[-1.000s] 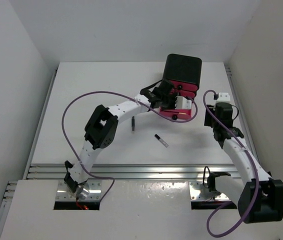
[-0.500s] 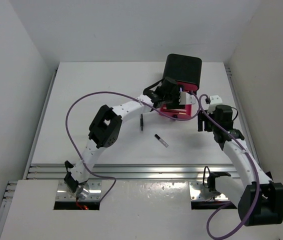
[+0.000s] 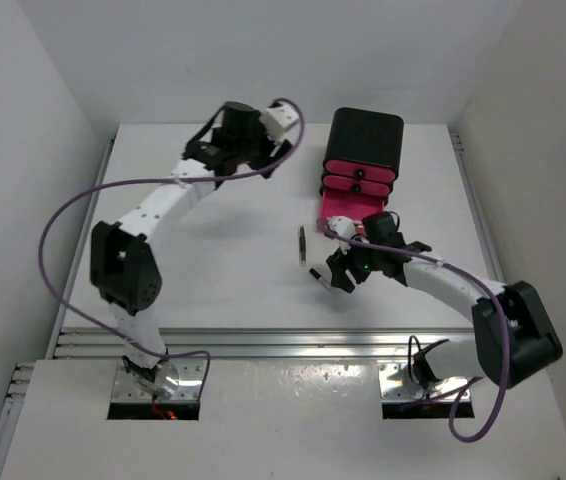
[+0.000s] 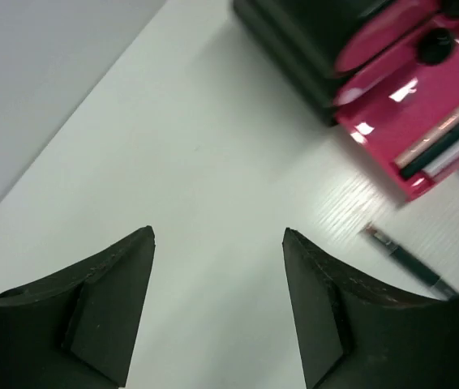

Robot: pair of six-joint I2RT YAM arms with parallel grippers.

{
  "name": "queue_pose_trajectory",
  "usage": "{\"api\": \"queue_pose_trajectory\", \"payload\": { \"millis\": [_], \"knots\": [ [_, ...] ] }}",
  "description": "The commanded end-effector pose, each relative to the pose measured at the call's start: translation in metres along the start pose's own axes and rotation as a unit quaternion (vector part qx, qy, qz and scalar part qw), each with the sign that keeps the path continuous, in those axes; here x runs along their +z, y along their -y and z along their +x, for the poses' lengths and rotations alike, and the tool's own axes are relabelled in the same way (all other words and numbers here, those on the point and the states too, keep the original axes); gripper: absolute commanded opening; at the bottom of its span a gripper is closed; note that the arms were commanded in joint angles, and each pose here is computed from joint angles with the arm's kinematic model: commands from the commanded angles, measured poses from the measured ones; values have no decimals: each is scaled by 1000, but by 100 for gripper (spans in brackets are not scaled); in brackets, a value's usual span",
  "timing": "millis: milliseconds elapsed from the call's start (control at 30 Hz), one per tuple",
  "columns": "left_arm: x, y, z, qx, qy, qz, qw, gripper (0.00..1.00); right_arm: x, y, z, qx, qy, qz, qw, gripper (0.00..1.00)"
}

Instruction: Organize the makeup

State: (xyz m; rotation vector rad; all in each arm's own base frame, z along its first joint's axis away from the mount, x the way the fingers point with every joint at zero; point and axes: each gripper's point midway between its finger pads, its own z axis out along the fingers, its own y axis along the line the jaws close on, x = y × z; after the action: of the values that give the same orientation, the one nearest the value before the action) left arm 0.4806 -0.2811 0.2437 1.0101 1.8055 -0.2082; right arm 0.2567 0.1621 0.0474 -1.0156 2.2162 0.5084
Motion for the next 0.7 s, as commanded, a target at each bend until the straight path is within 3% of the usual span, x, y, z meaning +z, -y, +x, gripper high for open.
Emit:
{"api": "queue_pose_trajectory", "payload": {
  "millis": [0, 200, 300, 333, 367, 400, 533, 667],
  "knots": [
    [-43, -8, 32, -106, -31, -7, 994, 70, 20, -7, -19, -65, 0, -12, 998, 66],
    [-82, -16, 102, -157, -87, -25, 983, 70, 48, -2, 1, -51, -59, 5, 997, 59],
    [-96, -27, 113, -171, -88, -35, 981, 70, 57, -4, 10, -57, -93, 7, 994, 52],
    [-101, -32, 118, -177, -89, -40, 979, 69, 62, -2, 16, -64, -111, 20, 992, 42],
    [-103, -32, 115, -176, -85, -42, 980, 69, 64, -4, 20, -64, -118, 16, 991, 42],
    [-104, -32, 120, -181, -87, -39, 979, 69, 65, 5, 24, -53, -126, 33, 990, 30],
    [-109, -42, 135, -188, -92, -38, 977, 69, 64, -6, 34, -53, -149, 23, 987, 0],
    [-108, -47, 139, -190, -89, -36, 977, 68, 52, -23, 34, -97, -152, -6, 984, 0]
  ]
}}
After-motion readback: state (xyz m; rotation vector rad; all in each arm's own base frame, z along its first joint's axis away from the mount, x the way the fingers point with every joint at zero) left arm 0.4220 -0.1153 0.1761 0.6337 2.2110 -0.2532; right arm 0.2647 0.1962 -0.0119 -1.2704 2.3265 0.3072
